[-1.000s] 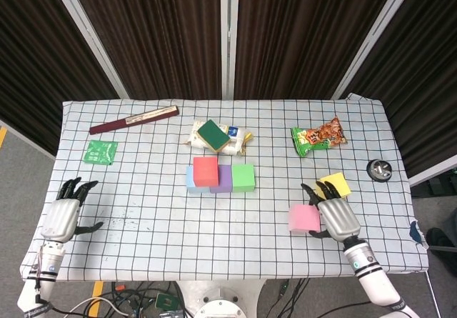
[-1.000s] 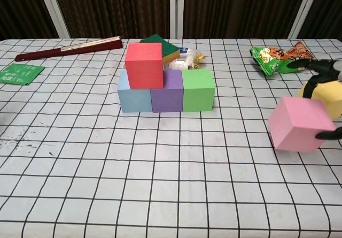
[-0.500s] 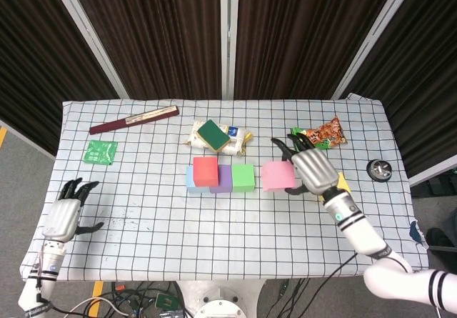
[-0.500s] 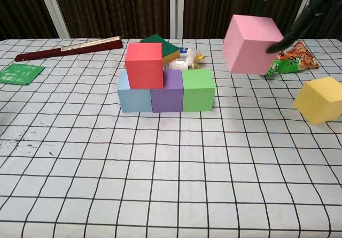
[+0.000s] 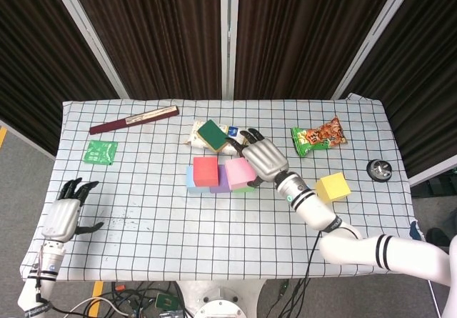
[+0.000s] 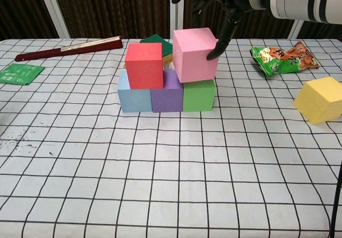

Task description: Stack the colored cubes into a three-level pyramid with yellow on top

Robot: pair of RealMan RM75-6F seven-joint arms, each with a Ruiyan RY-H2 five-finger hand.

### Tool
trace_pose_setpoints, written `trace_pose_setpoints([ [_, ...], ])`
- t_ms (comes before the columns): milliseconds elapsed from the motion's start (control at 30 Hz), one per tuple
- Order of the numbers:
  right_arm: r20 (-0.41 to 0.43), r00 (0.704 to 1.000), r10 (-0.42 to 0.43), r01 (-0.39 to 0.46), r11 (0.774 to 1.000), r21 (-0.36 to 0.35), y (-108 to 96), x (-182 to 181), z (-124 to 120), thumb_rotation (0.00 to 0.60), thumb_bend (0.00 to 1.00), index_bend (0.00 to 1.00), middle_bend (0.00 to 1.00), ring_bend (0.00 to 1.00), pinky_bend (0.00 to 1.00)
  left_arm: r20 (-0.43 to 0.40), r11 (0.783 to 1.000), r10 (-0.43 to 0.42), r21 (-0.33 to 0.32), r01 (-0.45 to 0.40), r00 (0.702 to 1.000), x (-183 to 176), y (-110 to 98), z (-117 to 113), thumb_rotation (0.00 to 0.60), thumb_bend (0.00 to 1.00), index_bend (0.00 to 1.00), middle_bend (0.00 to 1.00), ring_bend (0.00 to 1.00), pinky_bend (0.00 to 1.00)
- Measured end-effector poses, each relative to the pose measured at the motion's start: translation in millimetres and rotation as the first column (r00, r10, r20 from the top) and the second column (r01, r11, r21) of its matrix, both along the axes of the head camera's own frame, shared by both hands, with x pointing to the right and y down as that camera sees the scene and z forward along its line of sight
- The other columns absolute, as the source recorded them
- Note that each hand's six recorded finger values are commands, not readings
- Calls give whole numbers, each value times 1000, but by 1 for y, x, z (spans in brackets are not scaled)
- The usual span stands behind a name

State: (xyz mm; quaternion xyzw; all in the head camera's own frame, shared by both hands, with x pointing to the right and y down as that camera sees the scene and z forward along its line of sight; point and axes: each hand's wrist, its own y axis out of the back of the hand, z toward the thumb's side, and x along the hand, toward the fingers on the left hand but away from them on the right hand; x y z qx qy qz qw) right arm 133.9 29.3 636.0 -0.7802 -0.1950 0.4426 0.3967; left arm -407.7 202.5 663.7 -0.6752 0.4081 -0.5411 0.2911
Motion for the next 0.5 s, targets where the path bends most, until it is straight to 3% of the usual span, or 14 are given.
trace_pose_setpoints([
  [500,-21,995,98,-99,994,-52,-4,-6,10,600,19,0,475,60,0,-6,1000,6,-2,-6,1000,2,2,0,600,0,155,187,25,36],
])
